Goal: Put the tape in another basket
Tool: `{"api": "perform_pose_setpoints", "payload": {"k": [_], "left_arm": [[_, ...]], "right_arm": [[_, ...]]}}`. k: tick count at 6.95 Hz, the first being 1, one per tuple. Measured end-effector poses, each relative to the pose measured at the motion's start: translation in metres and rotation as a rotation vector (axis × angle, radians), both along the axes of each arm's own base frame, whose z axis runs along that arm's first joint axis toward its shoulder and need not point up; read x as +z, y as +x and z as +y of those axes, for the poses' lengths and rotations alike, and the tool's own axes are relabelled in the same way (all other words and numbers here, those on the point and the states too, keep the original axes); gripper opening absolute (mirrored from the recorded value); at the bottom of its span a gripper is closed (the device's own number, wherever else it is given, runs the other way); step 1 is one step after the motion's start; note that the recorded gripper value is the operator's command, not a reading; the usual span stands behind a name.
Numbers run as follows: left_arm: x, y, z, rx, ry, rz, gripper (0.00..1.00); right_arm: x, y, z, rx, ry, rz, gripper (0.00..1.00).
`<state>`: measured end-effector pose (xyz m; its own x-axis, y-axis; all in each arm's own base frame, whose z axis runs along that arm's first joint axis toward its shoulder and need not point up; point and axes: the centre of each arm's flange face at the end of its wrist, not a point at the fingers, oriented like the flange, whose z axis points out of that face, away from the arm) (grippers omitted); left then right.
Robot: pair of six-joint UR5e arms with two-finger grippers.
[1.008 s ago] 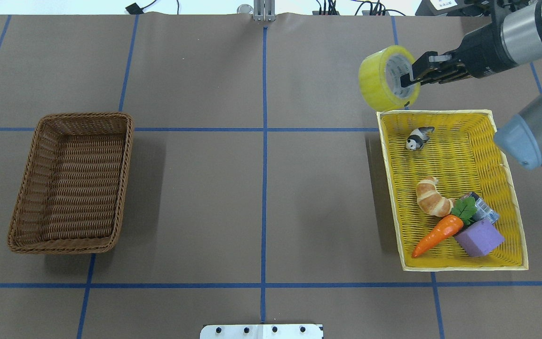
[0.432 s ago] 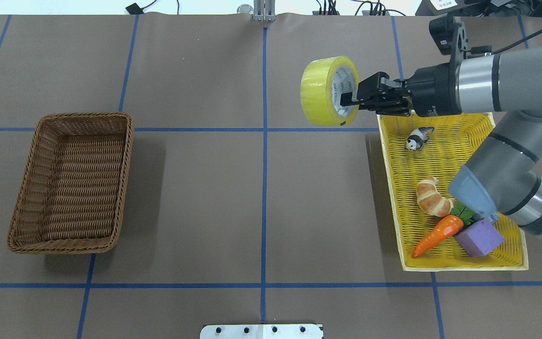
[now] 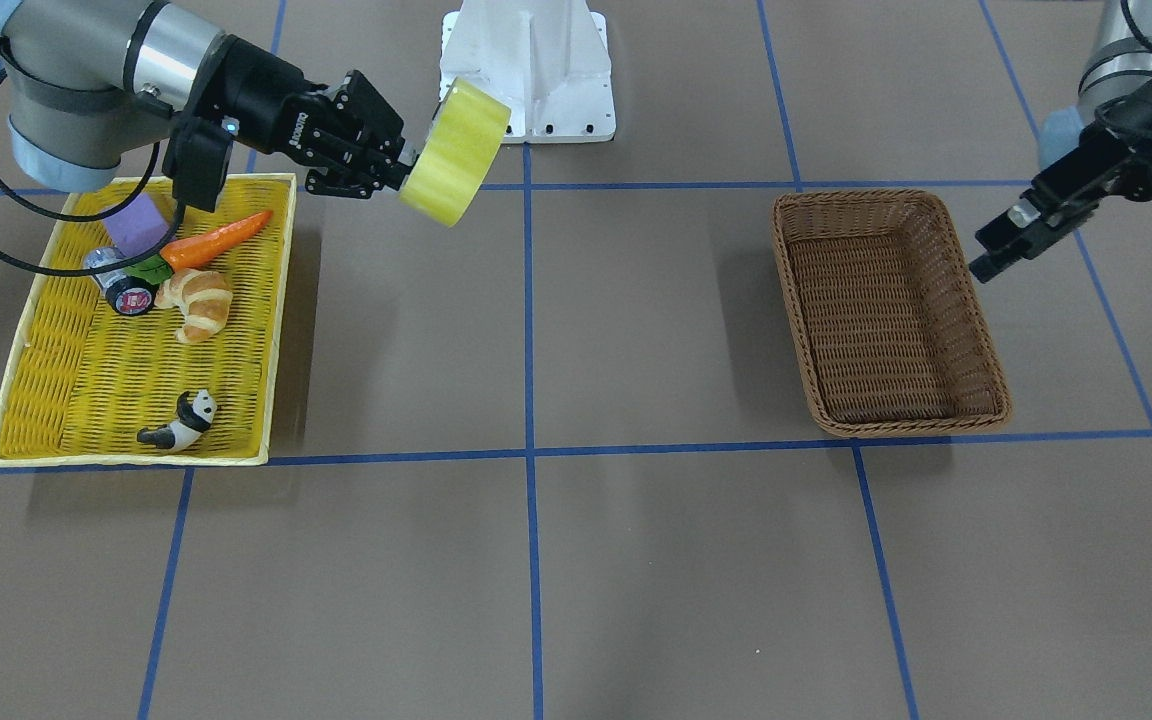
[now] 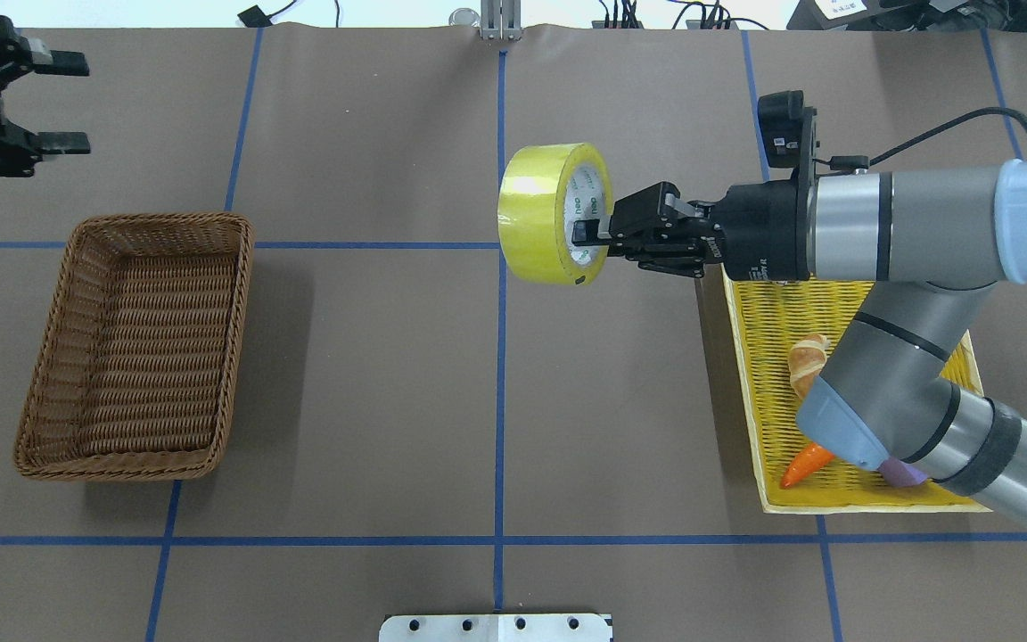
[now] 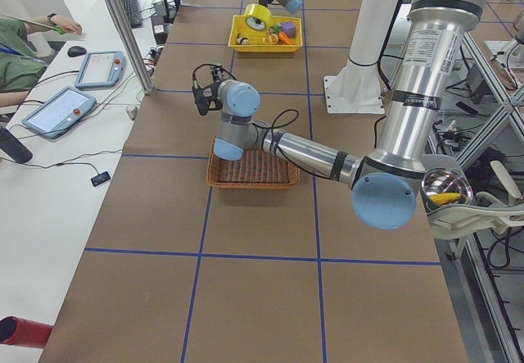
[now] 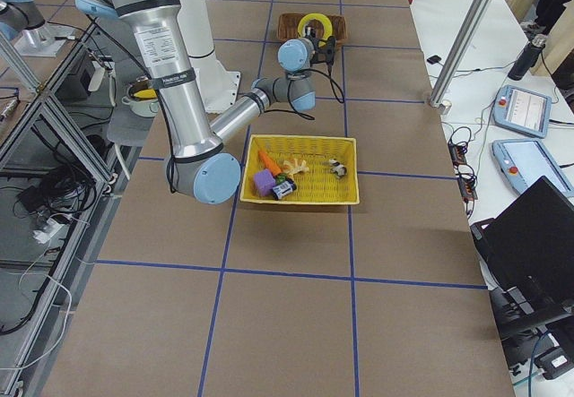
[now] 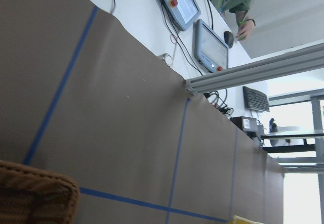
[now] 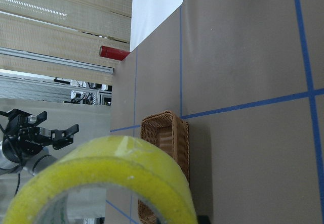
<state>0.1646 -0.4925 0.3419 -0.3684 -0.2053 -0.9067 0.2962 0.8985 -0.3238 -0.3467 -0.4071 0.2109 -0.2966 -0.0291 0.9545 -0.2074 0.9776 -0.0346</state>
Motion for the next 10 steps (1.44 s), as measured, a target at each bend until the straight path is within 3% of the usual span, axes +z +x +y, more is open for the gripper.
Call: {"api": "perform_pose_setpoints", "payload": {"k": [2, 4, 7, 10], "left_arm": [[-0.033, 0.068, 0.035, 0.040, 0.022, 0.293, 0.98], [-0.067, 0.118, 0.064, 0.111, 0.044, 0.454, 0.98], [-0.096, 0.147, 0.081, 0.176, 0.069, 0.514, 0.98], [-0.101, 0.174, 0.098, 0.209, 0.045, 0.537, 0.97]], "right_arm": [[-0.020, -0.018, 0.012, -0.043, 0.002, -0.037, 0.00], [-0.040, -0.038, 0.024, -0.089, 0.006, -0.061, 0.00], [-0.045, -0.060, 0.037, -0.137, 0.008, -0.063, 0.00], [-0.045, -0.073, 0.050, -0.169, 0.011, -0.061, 0.00]]}}
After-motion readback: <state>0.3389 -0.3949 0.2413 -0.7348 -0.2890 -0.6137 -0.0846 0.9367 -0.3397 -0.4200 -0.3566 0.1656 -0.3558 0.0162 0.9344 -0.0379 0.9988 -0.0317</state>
